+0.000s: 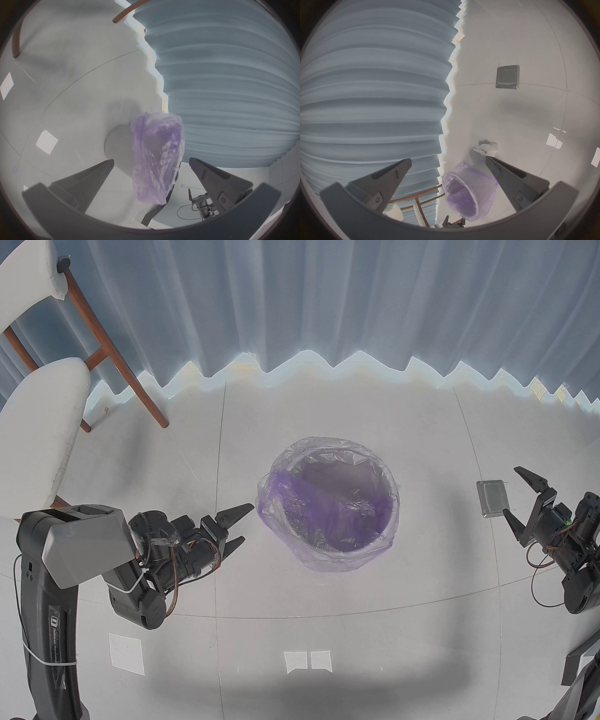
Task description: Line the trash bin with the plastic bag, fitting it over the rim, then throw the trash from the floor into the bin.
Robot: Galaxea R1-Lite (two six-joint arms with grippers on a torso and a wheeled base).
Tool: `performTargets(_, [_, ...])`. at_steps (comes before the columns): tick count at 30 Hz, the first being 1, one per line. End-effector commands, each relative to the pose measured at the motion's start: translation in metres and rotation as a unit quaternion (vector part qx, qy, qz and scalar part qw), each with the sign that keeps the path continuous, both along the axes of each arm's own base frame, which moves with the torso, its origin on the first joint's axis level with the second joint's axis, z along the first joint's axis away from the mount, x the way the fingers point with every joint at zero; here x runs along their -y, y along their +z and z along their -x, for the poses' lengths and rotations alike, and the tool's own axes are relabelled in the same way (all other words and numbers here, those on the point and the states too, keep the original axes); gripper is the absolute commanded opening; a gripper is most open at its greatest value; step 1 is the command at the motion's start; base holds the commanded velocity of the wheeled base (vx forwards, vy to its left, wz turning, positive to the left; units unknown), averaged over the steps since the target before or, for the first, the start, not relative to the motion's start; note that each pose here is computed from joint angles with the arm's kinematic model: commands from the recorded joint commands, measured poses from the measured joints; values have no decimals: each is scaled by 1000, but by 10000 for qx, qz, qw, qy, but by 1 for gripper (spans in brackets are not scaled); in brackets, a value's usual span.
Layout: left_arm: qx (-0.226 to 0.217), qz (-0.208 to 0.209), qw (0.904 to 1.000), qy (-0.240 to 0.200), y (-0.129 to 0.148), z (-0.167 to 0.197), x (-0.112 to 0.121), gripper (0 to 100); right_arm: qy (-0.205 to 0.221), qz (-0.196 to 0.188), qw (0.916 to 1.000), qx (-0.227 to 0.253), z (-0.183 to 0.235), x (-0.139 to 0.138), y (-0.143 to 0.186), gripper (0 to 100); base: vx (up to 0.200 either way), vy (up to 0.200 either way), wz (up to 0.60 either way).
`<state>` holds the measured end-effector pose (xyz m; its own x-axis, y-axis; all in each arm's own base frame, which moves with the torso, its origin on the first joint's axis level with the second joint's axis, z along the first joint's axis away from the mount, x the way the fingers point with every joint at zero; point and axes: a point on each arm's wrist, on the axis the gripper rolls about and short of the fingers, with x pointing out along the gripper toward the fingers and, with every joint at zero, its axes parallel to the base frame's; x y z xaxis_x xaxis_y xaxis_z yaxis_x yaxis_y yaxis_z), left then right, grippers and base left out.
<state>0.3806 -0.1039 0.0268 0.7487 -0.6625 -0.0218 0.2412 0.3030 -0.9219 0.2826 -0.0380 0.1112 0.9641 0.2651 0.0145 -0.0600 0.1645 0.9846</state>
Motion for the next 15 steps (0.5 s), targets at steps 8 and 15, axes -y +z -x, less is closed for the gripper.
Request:
performTargets(8, [-53, 101, 9999, -43, -29, -23, 10, 100, -76, -19, 9999, -109, -12, 6, -13, 100, 0, 0, 0])
performTargets(15, [-107, 410, 9990, -159, -24, -28, 21, 100, -107, -19, 9999, -109, -12, 7, -13, 100, 0, 0, 0])
